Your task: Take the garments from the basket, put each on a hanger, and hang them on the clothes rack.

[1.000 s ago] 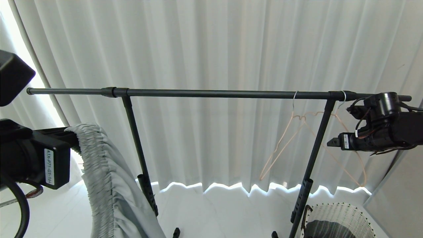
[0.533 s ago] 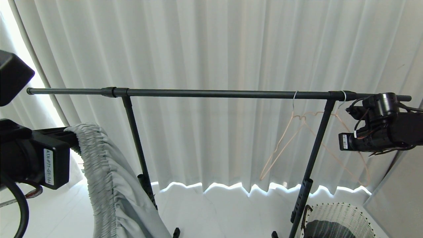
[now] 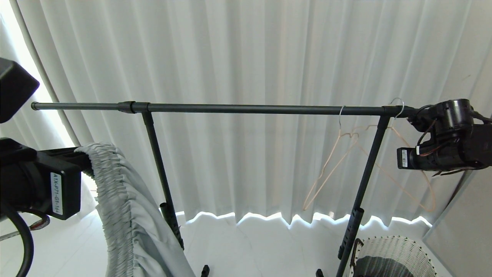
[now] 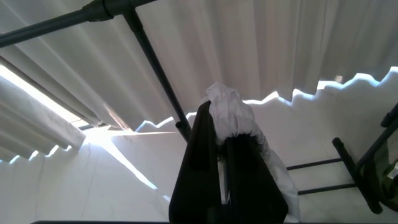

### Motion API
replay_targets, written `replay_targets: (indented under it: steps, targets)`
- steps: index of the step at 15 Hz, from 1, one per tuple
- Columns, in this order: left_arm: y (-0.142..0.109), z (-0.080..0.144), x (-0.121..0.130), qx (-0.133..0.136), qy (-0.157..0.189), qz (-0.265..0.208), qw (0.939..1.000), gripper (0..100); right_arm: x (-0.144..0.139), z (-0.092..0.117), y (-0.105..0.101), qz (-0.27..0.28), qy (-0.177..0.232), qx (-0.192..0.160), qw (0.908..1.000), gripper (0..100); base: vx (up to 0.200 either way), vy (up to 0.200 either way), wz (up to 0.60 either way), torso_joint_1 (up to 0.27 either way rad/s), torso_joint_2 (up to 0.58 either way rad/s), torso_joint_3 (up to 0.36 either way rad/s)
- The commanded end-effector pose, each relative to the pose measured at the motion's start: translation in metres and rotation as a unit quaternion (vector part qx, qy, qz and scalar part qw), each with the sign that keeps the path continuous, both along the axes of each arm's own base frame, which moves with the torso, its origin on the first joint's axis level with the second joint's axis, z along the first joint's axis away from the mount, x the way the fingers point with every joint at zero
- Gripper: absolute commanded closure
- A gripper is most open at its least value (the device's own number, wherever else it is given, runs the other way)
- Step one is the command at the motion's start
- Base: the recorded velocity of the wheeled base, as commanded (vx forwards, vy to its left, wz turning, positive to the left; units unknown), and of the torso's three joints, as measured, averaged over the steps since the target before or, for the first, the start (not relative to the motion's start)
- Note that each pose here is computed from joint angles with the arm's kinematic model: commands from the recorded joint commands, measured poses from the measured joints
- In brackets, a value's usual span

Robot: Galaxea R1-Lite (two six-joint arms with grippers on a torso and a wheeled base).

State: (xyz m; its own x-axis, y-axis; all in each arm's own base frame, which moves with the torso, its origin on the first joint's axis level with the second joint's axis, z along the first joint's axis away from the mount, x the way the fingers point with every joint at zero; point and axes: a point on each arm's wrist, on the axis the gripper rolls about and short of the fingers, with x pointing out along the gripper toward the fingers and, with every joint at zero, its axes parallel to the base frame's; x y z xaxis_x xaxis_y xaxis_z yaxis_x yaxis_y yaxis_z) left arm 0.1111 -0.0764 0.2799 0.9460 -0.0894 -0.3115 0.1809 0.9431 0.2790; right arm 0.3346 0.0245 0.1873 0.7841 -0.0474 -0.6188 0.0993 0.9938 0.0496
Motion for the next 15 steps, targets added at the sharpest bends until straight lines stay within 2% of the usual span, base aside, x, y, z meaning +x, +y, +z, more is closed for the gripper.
replay_targets:
  steps: [1, 4, 8, 15]
  targets:
    - [0.000, -0.001, 0.000, 0.001, 0.000, 0.000, 1.0000, 100, -0.008, 0.011, -0.001, -0.009, -0.017, -0.006, 0.9998, 100, 0.000, 0.000, 0.00, 0.000, 0.00, 0.000]
    - [0.000, -0.001, 0.000, 0.003, 0.000, -0.001, 1.0000, 100, -0.018, 0.016, -0.003, -0.016, -0.022, -0.011, 0.9996, 100, 0.000, 0.000, 0.00, 0.000, 0.00, 0.000]
    - [0.001, -0.002, -0.001, 0.014, 0.000, -0.004, 0.9999, 100, -0.042, 0.008, -0.008, -0.033, -0.004, -0.021, 0.9992, 100, 0.000, 0.000, 0.00, 0.000, 0.00, 0.000]
    - [0.003, -0.003, -0.004, 0.015, -0.001, -0.005, 0.9999, 100, -0.068, 0.009, -0.010, -0.038, -0.004, -0.026, 0.9989, 100, 0.000, 0.000, 0.00, 0.000, 0.00, 0.000]
